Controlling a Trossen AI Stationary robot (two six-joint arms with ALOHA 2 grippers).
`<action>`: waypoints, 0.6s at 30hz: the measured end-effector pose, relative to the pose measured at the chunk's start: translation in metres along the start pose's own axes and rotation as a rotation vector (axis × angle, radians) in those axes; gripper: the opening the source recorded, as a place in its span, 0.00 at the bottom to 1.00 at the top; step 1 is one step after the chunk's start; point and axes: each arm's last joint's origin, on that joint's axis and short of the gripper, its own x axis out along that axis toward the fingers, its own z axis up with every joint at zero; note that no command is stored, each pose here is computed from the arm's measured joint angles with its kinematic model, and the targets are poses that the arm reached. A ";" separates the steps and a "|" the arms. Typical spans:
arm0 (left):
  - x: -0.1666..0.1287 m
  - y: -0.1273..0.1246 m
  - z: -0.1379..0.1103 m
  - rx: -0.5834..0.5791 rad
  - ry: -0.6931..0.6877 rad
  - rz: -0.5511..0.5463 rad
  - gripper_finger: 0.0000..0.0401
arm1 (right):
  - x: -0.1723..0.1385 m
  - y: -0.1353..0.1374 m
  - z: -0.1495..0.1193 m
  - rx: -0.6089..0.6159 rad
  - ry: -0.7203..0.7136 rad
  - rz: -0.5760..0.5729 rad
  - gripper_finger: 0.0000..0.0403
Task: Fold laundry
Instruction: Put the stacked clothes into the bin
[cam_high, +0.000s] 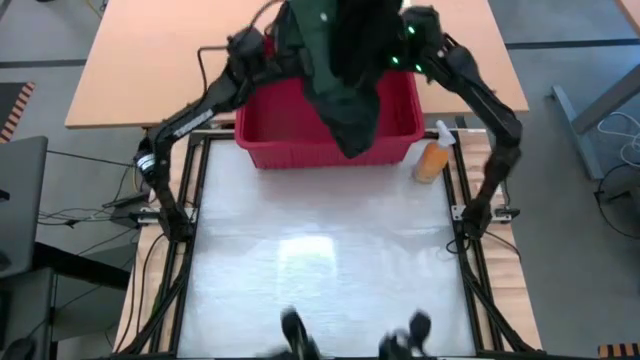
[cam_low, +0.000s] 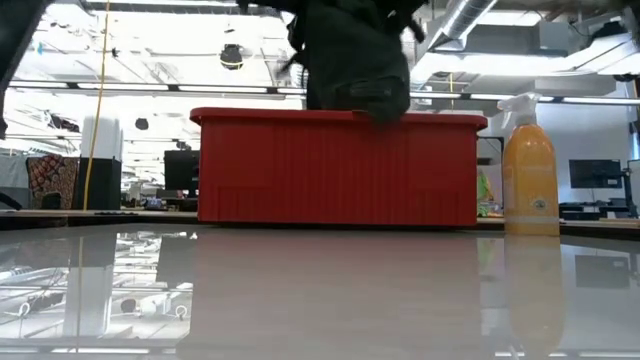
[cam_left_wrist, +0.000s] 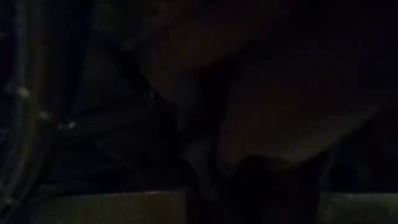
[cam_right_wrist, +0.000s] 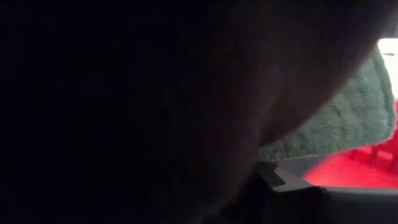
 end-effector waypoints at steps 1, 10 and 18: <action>0.000 0.012 0.009 0.011 -0.001 -0.010 0.09 | 0.009 -0.007 0.005 0.001 -0.018 -0.001 0.20; 0.008 0.106 0.057 0.107 0.079 -0.074 0.08 | 0.092 -0.062 0.004 0.031 -0.083 0.003 0.20; 0.014 0.185 0.060 0.107 0.121 -0.047 0.08 | 0.158 -0.102 -0.018 0.094 -0.143 -0.007 0.20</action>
